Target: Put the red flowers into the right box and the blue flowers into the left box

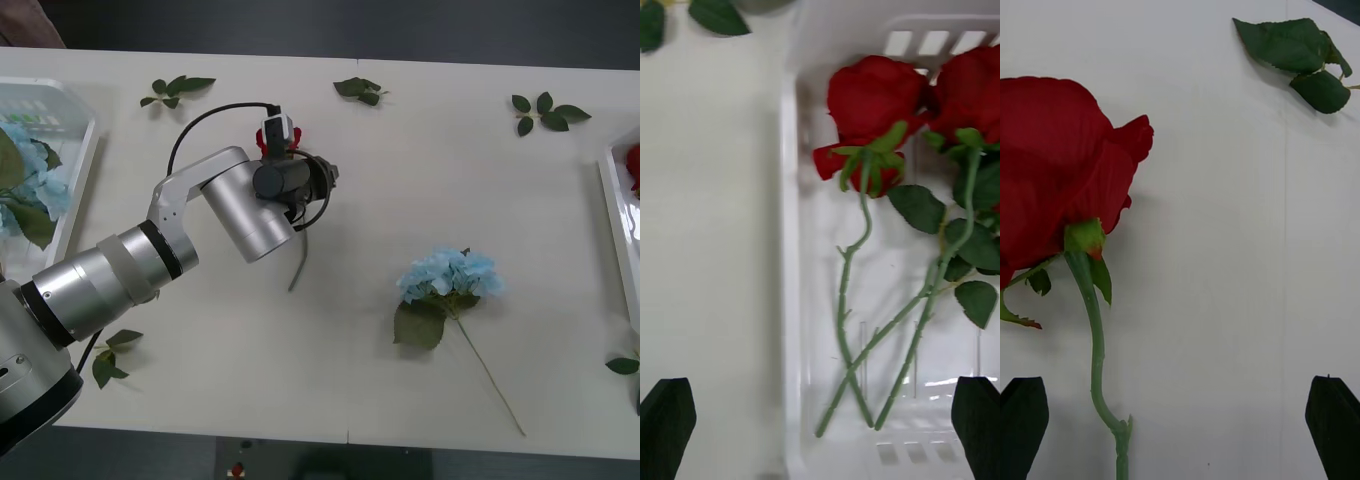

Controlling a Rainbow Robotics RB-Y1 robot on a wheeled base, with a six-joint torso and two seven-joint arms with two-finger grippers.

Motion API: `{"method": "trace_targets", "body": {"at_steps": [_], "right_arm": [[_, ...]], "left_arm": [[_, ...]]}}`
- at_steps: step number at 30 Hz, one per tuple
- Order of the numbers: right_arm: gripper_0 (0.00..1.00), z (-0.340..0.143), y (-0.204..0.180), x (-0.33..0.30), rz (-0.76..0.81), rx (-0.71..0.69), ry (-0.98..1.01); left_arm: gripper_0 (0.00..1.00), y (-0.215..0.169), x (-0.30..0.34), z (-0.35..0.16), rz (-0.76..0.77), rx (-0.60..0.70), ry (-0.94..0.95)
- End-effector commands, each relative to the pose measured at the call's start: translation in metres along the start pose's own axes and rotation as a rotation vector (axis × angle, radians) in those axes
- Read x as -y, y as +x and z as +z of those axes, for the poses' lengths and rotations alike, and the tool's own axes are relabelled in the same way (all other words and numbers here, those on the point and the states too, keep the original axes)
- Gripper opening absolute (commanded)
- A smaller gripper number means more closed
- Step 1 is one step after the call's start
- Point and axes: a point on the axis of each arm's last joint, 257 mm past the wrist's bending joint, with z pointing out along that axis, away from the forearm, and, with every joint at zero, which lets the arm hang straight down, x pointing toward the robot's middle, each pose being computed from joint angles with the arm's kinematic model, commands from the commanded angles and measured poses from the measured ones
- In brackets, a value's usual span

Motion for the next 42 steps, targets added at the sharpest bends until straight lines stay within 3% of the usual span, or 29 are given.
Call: {"method": "trace_targets", "body": {"at_steps": [1,13,25,27,28,31,33,35,42], "right_arm": [[1.0,-0.031,-0.036,-0.018,-0.095,0.038,-0.033],[1.0,-0.055,-0.021,-0.105,-0.228,-0.116,-0.304],[1.0,-0.052,0.003,-0.161,-0.398,-0.172,-0.371],[1.0,-0.051,0.007,-0.169,-0.402,-0.176,-0.392],[1.0,-0.05,0.01,-0.173,-0.406,-0.18,-0.4],[1.0,-0.048,0.015,-0.184,-0.415,-0.183,-0.41],[1.0,-0.047,0.018,-0.19,-0.425,-0.183,-0.408],[1.0,-0.047,0.021,-0.194,-0.438,-0.187,-0.398],[1.0,-0.046,0.031,-0.209,-0.463,-0.19,-0.414]], "left_arm": [[1.0,-0.011,0.021,-0.004,0.018,0.01,0.037],[1.0,0.0,0.017,0.009,-0.052,-0.013,0.064],[0.98,0.005,0.017,0.013,-0.024,-0.009,0.073],[0.69,0.006,0.016,0.013,-0.02,-0.011,0.071],[0.49,0.006,0.017,0.012,-0.017,-0.01,0.073],[0.19,0.005,0.016,0.013,-0.017,-0.01,0.072],[0.05,0.005,0.016,0.013,-0.018,-0.011,0.072],[0.0,0.006,0.016,0.013,-0.016,-0.011,0.071],[0.0,0.004,0.014,0.013,0.0,-0.007,0.068]]}}
